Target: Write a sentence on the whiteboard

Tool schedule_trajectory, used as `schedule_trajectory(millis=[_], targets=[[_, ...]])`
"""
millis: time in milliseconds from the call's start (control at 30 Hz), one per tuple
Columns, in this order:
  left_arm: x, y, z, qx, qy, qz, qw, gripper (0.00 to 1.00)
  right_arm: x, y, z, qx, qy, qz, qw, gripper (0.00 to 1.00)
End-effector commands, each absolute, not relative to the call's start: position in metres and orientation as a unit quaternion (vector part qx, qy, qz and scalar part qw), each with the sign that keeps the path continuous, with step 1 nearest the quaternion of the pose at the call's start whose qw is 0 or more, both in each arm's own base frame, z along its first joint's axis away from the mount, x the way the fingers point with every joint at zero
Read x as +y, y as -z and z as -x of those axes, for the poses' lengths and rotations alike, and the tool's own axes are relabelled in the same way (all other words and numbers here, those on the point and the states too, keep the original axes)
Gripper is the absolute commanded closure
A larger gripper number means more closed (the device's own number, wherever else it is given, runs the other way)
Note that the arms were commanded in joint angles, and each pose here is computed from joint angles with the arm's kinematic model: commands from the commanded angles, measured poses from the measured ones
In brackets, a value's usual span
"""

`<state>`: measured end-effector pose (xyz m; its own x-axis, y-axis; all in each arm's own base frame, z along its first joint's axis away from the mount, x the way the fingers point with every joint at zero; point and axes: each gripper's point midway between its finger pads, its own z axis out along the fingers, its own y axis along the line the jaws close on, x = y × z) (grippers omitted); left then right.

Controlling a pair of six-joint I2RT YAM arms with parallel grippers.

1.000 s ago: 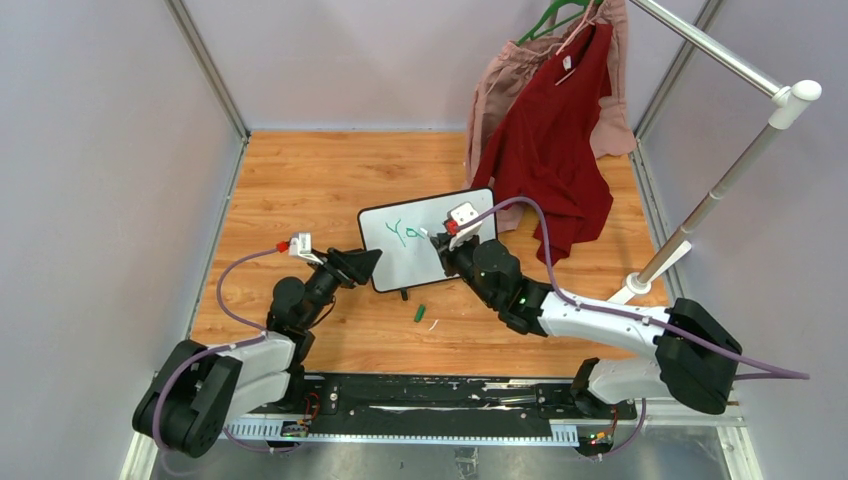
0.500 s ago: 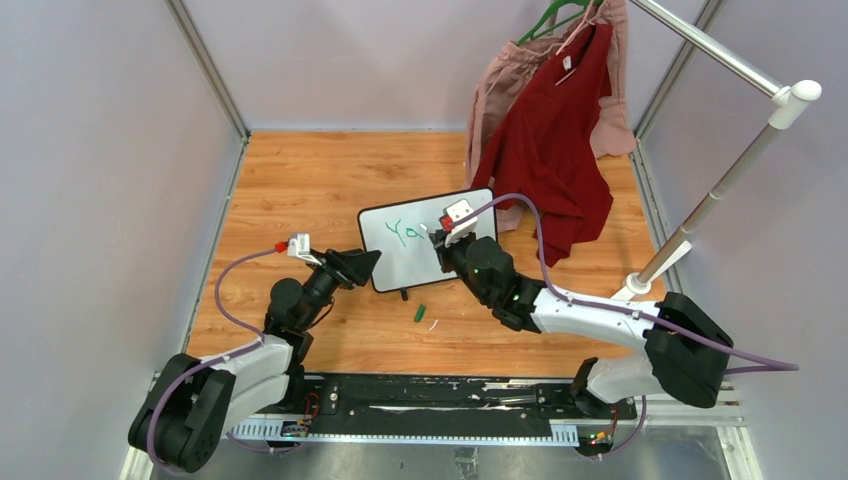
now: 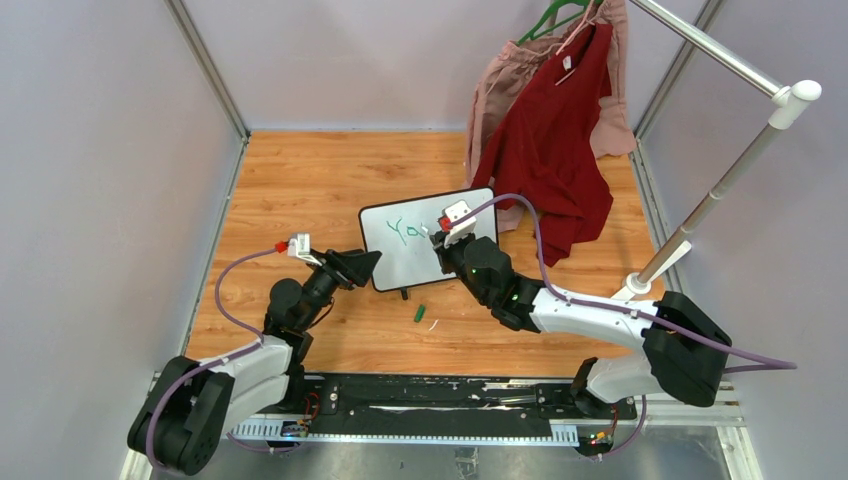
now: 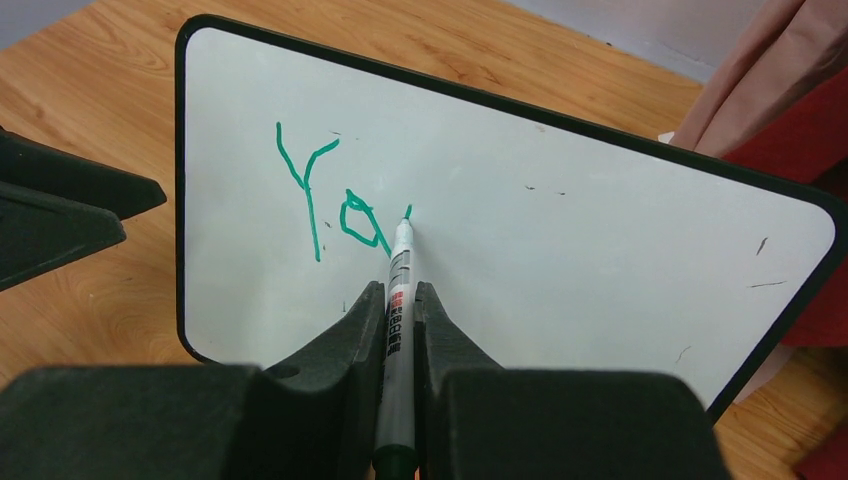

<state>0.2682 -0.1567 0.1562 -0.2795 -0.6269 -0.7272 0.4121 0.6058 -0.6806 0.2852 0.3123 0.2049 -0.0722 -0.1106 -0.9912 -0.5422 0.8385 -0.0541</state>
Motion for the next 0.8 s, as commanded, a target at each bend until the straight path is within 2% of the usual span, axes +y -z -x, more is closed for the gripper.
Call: schedule_trajectory(millis=[0, 300, 767], targets=[[-0.153, -0.145, -0.261, 0.676, 0.430, 0.074, 0.594, 0.22, 0.315, -0.217, -0.284, 0.708, -0.171, 0.221, 0.648, 1.00], [-0.152, -0.143, -0.261, 0.678, 0.427, 0.074, 0.593, 0.23, 0.309, -0.210, -0.281, 0.715, -0.167, 0.221, 0.642, 1.00], [-0.153, -0.132, -0.260, 0.690, 0.423, 0.077, 0.582, 0.32, 0.306, -0.205, -0.278, 0.720, -0.165, 0.225, 0.635, 1.00]])
